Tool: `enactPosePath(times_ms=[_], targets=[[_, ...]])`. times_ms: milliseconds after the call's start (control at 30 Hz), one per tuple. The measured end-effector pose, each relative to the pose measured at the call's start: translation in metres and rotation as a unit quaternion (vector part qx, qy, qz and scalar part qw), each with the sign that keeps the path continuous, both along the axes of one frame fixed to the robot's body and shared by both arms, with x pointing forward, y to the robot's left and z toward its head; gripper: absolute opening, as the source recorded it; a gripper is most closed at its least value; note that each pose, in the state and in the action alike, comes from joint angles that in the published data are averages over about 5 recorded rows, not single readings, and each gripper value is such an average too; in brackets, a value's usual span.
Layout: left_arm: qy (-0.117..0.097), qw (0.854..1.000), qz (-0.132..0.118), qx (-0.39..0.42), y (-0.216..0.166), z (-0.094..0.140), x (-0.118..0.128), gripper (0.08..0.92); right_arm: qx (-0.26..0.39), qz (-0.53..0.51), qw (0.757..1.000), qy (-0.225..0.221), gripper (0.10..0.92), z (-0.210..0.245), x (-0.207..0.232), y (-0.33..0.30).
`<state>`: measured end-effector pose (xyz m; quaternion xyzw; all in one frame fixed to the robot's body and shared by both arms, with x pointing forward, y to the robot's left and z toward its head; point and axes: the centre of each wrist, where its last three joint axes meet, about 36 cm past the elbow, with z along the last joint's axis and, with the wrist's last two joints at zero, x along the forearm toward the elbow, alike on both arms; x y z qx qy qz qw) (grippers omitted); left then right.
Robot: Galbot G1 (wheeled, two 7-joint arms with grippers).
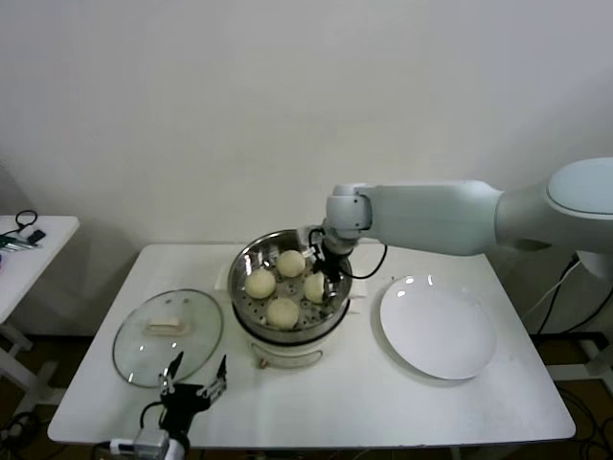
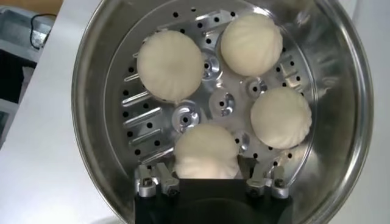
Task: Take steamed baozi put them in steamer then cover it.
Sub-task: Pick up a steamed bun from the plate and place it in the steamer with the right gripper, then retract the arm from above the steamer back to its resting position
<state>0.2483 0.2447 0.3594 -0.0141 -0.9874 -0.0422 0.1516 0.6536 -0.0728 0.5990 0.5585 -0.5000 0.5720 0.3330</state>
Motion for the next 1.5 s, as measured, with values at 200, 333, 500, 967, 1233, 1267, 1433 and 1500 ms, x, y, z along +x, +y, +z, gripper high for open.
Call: enactPosePath(times_ms=[200,333,500,967,1233,1267,1433,1500], targets=[[0.002,1.000,-0.001,0.003,0.002,0.003,-0.001,0.823,0.028,-0.008,1.000,0.004,0.821,0.031,0.008,-0.016],[0.001,1.000,0.000,0.005,0.003,0.006,0.001,0.823,0.073,-0.037,0.997,-0.002,0.823,0.054,0.013,-0.041],[0.001,1.000,0.002,0.001,0.001,0.008,0.005,0.823,0.171,-0.084,0.981,-0.043,0.823,0.064,0.014,-0.080],[-0.010,1.000,0.025,0.008,0.007,0.016,0.024,0.823,0.406,-0.278,0.846,-0.205,0.823,-0.009,-0.037,-0.223],[-0.031,0.998,0.039,0.028,0.011,0.022,0.033,0.823,0.486,-0.359,0.758,-0.246,0.823,-0.076,-0.092,-0.275],[-0.033,0.998,0.041,0.033,0.012,0.022,0.033,0.823,0.495,-0.368,0.747,-0.250,0.823,-0.085,-0.100,-0.281],[-0.044,0.996,0.047,0.059,0.019,0.019,0.033,0.823,0.531,-0.408,0.692,-0.269,0.823,-0.135,-0.142,-0.307],[-0.047,0.995,0.049,0.071,0.021,0.018,0.032,0.823,0.540,-0.424,0.673,-0.275,0.823,-0.159,-0.162,-0.316]])
